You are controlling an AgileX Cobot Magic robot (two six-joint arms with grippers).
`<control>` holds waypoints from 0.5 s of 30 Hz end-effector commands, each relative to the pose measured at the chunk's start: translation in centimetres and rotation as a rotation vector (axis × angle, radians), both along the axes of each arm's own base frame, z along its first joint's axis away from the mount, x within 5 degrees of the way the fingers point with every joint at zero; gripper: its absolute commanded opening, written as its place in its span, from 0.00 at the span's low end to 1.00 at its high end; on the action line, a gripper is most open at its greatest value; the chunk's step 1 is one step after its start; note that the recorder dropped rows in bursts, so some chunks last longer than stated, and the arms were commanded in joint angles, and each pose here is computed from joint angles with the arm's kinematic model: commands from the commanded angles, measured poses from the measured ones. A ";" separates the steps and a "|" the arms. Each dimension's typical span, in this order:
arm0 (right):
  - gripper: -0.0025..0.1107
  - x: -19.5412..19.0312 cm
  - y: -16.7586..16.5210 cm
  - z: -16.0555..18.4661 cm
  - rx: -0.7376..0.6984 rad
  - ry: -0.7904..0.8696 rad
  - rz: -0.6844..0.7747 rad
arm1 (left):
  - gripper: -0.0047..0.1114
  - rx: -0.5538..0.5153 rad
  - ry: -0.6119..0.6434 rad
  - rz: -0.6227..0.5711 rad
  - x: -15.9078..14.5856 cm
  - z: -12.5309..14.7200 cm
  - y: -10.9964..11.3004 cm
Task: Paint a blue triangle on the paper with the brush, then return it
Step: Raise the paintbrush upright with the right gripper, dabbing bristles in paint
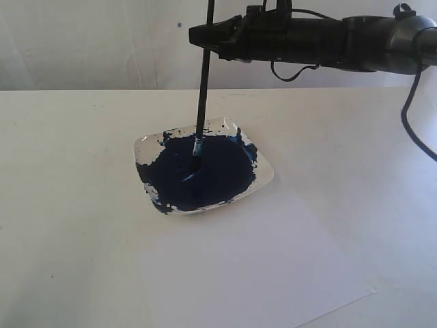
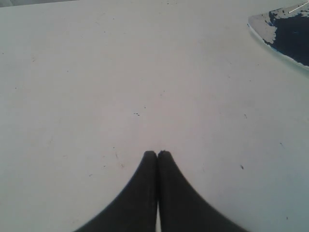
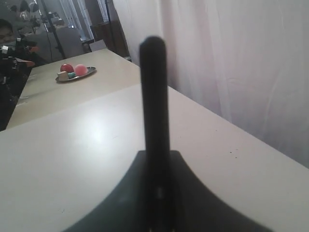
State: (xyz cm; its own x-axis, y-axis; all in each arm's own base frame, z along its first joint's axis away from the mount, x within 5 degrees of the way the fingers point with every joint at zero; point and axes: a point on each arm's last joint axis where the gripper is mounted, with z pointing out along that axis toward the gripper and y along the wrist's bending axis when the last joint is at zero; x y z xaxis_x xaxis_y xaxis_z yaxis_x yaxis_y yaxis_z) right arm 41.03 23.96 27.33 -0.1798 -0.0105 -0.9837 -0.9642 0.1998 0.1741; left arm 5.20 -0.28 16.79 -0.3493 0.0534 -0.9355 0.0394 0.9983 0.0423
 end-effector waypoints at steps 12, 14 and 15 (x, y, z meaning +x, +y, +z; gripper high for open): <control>0.02 0.2 0.1 0.0 -0.017 -0.032 -0.031 | 0.04 -0.016 0.011 -0.004 0.0 -0.2 -0.1; 0.02 -0.1 0.1 0.6 -0.004 -0.048 -0.008 | 0.04 -0.016 0.011 -0.004 0.0 -0.2 -0.1; 0.02 -0.2 0.1 0.7 -0.004 -0.051 -0.008 | 0.04 -0.016 0.011 -0.004 0.0 -0.2 -0.1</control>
State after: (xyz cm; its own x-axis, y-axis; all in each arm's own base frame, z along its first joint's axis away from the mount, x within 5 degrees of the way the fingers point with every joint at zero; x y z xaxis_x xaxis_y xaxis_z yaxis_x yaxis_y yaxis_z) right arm 41.34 24.04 27.10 -0.1502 -0.0299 -0.9882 -0.9610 0.2393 0.1388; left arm 5.20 -0.28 16.79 -0.3493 0.0534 -0.9355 0.0394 0.9983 0.0423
